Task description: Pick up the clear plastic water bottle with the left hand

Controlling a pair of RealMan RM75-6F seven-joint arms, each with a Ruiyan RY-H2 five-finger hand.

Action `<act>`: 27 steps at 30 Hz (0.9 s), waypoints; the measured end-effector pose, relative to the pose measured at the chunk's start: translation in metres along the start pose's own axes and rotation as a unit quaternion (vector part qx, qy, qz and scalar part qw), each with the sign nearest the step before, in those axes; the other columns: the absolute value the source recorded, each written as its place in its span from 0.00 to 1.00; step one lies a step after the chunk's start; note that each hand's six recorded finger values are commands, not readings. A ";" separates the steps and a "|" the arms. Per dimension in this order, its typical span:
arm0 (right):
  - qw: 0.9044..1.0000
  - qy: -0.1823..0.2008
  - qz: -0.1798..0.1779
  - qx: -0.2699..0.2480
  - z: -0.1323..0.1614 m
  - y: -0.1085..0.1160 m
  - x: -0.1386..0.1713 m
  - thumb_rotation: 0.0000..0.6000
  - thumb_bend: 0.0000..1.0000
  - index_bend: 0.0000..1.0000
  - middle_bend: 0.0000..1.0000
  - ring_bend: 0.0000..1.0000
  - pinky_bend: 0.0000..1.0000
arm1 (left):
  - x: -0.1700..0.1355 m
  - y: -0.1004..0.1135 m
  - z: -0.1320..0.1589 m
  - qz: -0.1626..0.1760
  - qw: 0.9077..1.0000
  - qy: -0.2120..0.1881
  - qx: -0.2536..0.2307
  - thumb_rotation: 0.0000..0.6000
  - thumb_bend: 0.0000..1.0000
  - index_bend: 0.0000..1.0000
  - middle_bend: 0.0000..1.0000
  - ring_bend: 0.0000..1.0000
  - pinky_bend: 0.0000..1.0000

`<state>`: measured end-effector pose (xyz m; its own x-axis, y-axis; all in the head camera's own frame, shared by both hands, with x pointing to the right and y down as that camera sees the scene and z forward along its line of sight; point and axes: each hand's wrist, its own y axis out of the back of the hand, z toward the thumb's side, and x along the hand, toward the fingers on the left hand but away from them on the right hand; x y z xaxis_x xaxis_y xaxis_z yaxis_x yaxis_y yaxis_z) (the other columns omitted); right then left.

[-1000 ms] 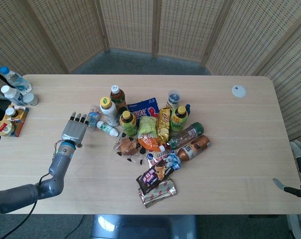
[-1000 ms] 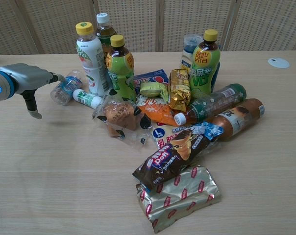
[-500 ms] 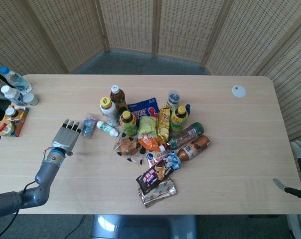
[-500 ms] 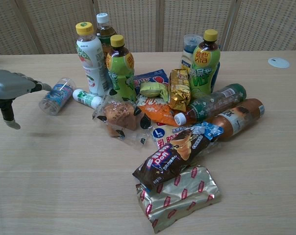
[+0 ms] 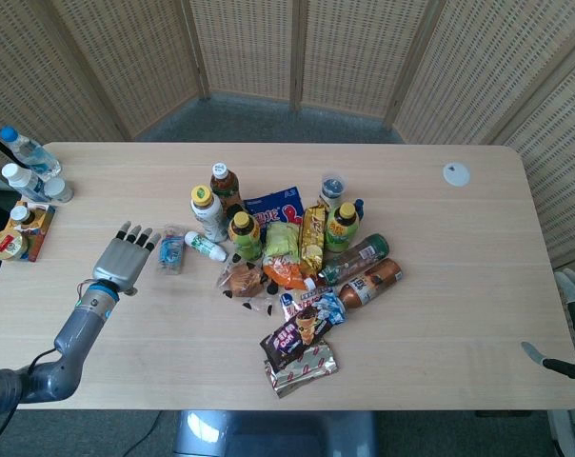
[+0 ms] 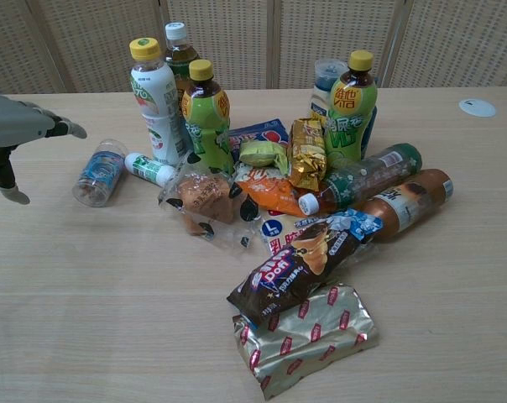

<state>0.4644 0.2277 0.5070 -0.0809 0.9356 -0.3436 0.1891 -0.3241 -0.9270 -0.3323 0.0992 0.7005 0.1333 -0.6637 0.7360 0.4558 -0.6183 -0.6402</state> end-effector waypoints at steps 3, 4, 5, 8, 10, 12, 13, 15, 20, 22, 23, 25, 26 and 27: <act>1.000 -0.001 0.000 0.001 -0.001 0.000 0.000 0.98 0.00 0.00 0.00 0.00 0.00 | 0.007 0.005 0.008 0.027 1.000 -0.010 0.011 1.00 0.00 0.03 0.00 0.00 0.00; 1.000 -0.001 0.000 0.001 -0.001 0.000 0.000 0.98 0.00 0.00 0.00 0.00 0.00 | 0.010 0.005 0.010 0.031 0.999 -0.011 0.013 1.00 0.00 0.03 0.00 0.00 0.00; 1.000 -0.001 0.000 0.001 -0.001 0.000 0.000 0.97 0.00 0.00 0.00 0.00 0.00 | 0.013 0.004 0.012 0.034 0.999 -0.012 0.015 1.00 0.00 0.03 0.00 0.00 0.00; 1.000 -0.002 -0.001 0.001 -0.001 0.000 -0.001 0.97 0.00 0.00 0.00 0.00 0.00 | 0.023 0.002 0.023 0.045 0.998 -0.017 0.028 1.00 0.00 0.03 0.00 0.00 0.00; 1.000 -0.004 -0.001 0.000 -0.002 0.000 -0.001 0.97 0.00 0.00 0.00 0.00 0.00 | 0.030 0.001 0.031 0.052 0.998 -0.022 0.042 1.00 0.00 0.03 0.00 0.00 0.00; 1.000 -0.006 -0.002 -0.001 -0.003 0.001 -0.002 0.97 0.00 0.00 0.00 0.00 0.00 | 0.036 -0.001 0.036 0.056 0.996 -0.027 0.057 1.00 0.00 0.03 0.00 0.00 0.00; 1.000 -0.006 -0.002 -0.001 -0.004 0.001 -0.002 0.97 0.00 0.00 0.00 0.00 0.00 | 0.038 -0.002 0.037 0.057 0.996 -0.028 0.064 1.00 0.00 0.03 0.00 0.00 0.00; 1.000 -0.007 -0.002 -0.002 -0.005 0.002 -0.002 0.97 0.00 0.00 0.00 0.00 0.00 | 0.043 -0.005 0.040 0.058 0.995 -0.029 0.079 1.00 0.00 0.04 0.00 0.00 0.00; 1.000 -0.007 -0.003 -0.004 -0.005 0.002 -0.003 0.98 0.00 0.00 0.00 0.00 0.00 | 0.045 -0.013 0.042 0.050 0.994 -0.032 0.096 1.00 0.00 0.05 0.00 0.00 0.00; 1.000 -0.006 -0.003 -0.005 -0.004 0.003 -0.002 0.98 0.00 0.00 0.00 0.00 0.00 | 0.044 -0.017 0.040 0.043 0.994 -0.029 0.096 1.00 0.00 0.05 0.00 0.00 0.00; 1.000 -0.005 -0.003 -0.005 -0.004 0.003 -0.002 0.98 0.00 0.00 0.00 0.00 0.00 | 0.043 -0.019 0.039 0.040 0.994 -0.028 0.097 1.00 0.00 0.05 0.00 0.00 0.00; 1.000 -0.005 -0.003 -0.006 -0.003 0.003 -0.002 0.97 0.00 0.00 0.00 0.00 0.00 | 0.041 -0.024 0.036 0.033 0.994 -0.026 0.101 1.00 0.00 0.06 0.00 0.00 0.00; 1.000 -0.005 -0.003 -0.007 -0.003 0.003 -0.002 0.97 0.00 0.00 0.00 0.00 0.00 | 0.039 -0.026 0.034 0.029 0.994 -0.025 0.101 1.00 0.00 0.07 0.00 0.00 0.00; 1.000 -0.005 -0.003 -0.008 -0.003 0.003 -0.001 0.97 0.00 0.00 0.00 0.00 0.00 | 0.038 -0.028 0.031 0.025 0.994 -0.024 0.100 1.00 0.00 0.07 0.00 0.00 0.00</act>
<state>0.4680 0.2257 0.5050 -0.0912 0.9364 -0.3390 0.2033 -0.3158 -0.9268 -0.3125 0.1047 0.7530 0.2000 -0.6677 0.7171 0.6130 -0.4857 -0.6232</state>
